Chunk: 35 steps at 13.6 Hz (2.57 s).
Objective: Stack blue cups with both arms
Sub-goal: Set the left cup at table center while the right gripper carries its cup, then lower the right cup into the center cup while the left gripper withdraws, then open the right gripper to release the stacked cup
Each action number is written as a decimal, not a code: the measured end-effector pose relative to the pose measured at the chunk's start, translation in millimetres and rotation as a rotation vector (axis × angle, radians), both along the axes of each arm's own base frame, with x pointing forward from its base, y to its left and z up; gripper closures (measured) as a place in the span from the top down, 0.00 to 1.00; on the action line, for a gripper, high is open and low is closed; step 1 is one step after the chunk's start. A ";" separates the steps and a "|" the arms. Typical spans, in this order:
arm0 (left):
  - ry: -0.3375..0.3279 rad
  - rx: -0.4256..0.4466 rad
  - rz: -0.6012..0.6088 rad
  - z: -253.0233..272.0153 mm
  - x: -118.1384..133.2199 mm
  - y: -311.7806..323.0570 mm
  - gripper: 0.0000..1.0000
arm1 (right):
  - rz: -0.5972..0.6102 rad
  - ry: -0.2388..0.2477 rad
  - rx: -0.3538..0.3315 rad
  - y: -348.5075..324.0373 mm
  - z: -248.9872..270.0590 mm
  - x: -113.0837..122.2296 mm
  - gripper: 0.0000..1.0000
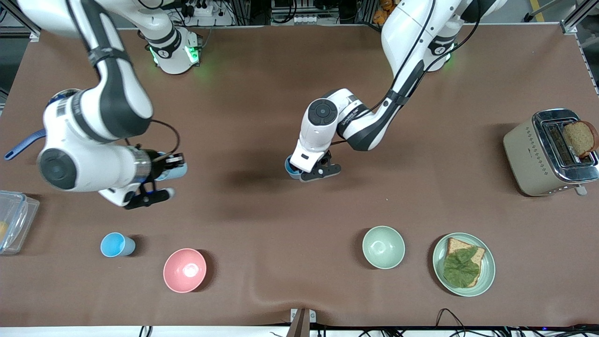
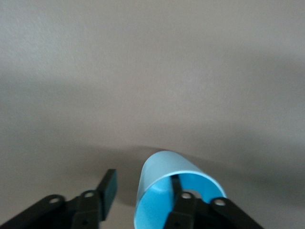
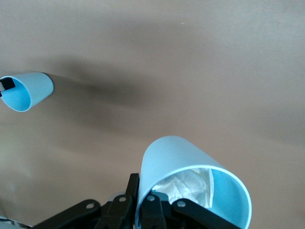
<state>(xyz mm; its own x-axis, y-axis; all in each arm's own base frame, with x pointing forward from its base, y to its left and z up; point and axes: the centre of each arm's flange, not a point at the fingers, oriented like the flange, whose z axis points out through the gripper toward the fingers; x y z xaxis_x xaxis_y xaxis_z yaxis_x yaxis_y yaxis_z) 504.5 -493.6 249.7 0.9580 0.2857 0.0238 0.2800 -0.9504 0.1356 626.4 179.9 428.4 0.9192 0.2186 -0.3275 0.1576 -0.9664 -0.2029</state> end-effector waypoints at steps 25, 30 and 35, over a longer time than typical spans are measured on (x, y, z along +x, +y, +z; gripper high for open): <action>-0.006 0.195 -0.231 352.9 59.0 425.8 1.00 | 0.176 -0.420 -0.104 334.5 -107.9 -113.9 0.05; -0.014 0.152 -0.186 373.8 44.2 445.1 1.00 | 0.132 -0.410 -0.116 345.2 -113.5 -125.1 0.05; 0.006 0.149 -0.200 374.7 38.5 438.9 1.00 | 0.110 -0.403 -0.123 352.5 -117.2 -133.3 0.05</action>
<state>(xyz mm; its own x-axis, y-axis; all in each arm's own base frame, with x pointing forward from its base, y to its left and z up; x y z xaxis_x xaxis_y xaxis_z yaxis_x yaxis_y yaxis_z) 543.1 -54.7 624.4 0.9954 0.0841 0.0454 0.0846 -0.9964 -0.0111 493.2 532.4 311.2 0.9524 0.3039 0.0235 0.3037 -0.9527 0.0112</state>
